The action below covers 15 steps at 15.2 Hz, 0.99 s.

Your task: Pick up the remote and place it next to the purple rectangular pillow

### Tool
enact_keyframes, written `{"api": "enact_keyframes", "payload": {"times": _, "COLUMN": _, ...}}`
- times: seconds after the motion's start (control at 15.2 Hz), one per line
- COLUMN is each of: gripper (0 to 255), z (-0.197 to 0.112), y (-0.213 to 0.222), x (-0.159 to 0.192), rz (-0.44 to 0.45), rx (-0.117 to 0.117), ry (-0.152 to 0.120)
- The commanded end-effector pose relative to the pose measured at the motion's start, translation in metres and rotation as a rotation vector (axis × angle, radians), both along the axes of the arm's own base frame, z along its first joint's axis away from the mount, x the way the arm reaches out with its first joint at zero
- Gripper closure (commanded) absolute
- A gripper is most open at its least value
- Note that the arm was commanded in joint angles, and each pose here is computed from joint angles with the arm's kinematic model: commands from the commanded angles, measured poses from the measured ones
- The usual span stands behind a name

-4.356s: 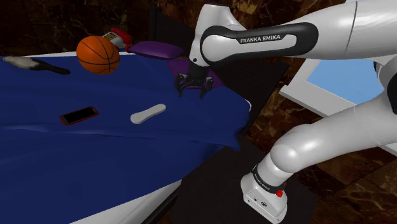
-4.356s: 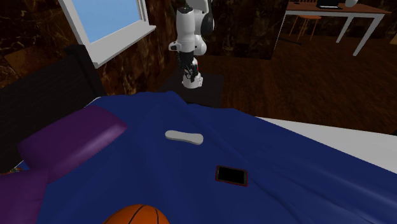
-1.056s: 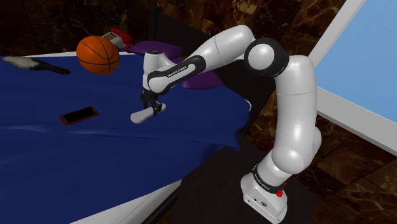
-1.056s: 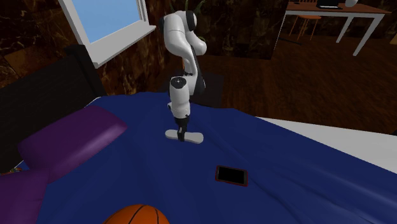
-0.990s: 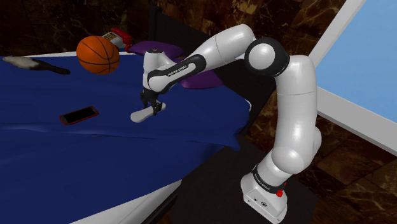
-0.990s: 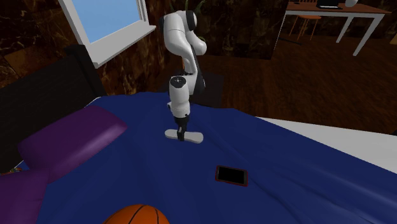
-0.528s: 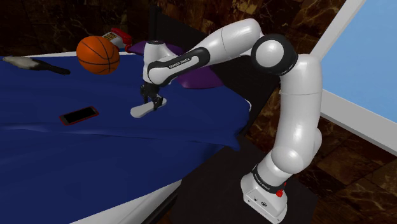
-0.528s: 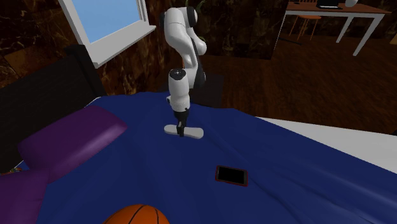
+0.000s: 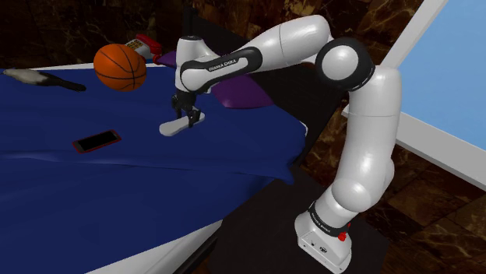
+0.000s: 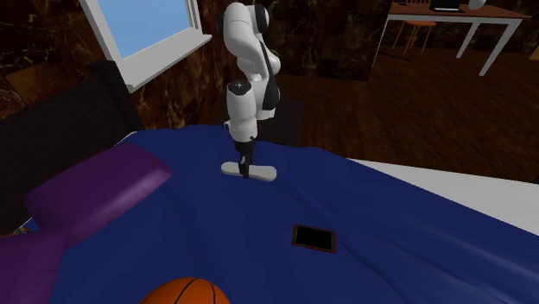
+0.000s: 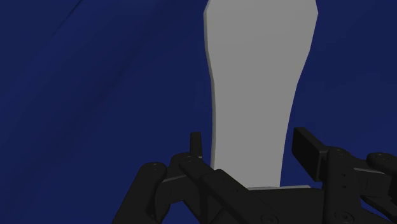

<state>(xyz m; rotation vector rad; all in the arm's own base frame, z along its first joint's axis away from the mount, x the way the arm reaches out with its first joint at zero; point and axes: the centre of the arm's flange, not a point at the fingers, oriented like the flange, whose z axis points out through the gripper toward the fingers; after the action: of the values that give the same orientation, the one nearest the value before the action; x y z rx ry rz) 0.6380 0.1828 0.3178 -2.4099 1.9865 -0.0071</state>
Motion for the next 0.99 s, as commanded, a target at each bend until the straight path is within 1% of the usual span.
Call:
{"api": "enact_keyframes", "payload": {"times": 0.0, "gripper": 255, "z": 0.010, "y": 0.000, "x": 0.000, "rz": 0.000, "rx": 0.000, "ry": 0.000}}
{"api": "enact_keyframes", "payload": {"times": 0.92, "gripper": 255, "z": 0.084, "y": 0.000, "x": 0.000, "rz": 0.000, "rx": 0.000, "ry": 0.000}}
